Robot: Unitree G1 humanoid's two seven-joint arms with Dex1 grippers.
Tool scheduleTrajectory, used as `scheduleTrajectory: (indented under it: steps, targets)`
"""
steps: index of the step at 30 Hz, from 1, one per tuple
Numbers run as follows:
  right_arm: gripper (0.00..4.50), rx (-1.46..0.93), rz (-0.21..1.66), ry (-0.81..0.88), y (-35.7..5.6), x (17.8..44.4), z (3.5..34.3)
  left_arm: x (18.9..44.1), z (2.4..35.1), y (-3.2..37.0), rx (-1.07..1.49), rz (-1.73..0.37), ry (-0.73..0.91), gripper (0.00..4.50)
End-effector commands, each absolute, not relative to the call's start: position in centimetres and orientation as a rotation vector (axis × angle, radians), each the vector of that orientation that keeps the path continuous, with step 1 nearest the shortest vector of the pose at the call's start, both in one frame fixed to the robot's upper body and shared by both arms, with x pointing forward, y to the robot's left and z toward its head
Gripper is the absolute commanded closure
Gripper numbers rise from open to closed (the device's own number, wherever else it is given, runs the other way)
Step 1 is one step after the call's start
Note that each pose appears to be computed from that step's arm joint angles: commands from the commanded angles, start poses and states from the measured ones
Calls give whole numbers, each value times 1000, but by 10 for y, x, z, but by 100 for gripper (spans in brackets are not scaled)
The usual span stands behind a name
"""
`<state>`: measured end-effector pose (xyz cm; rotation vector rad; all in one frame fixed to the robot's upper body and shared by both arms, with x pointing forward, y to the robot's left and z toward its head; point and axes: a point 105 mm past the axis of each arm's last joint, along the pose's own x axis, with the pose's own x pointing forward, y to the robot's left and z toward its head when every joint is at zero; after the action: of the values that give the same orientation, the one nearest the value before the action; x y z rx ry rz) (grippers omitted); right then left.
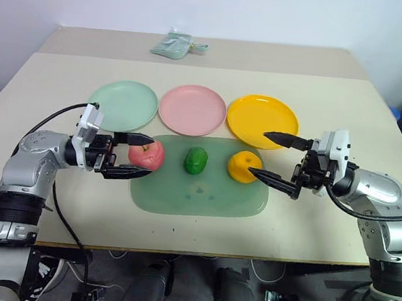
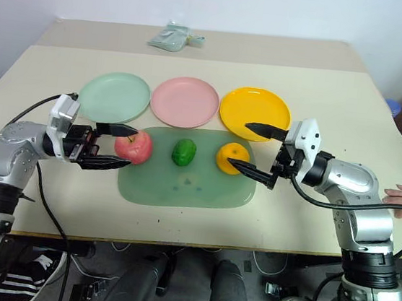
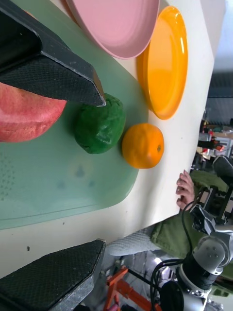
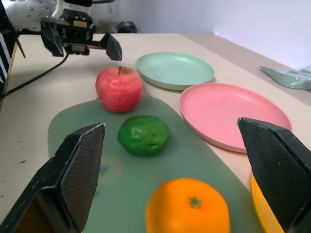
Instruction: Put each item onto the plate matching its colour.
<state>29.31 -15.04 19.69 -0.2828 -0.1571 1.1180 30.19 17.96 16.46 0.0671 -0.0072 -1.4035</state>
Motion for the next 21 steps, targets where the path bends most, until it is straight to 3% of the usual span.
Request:
scheduleTrajectory:
  steps: [1, 6, 13, 21]
  targets:
    - [4, -260, 1103, -248, -150, 294, 218, 312, 174, 188, 155, -1316, -56, 0]
    - [4, -251, 1087, -262, -150, 304, 220, 322, 181, 189, 149, -1210, -134, 0]
    - [4, -269, 1108, -258, -146, 304, 220, 334, 157, 202, 239, -1063, -70, 0]
    - [4, -301, 1110, -254, -148, 305, 222, 335, 135, 189, 218, -1082, -20, 0]
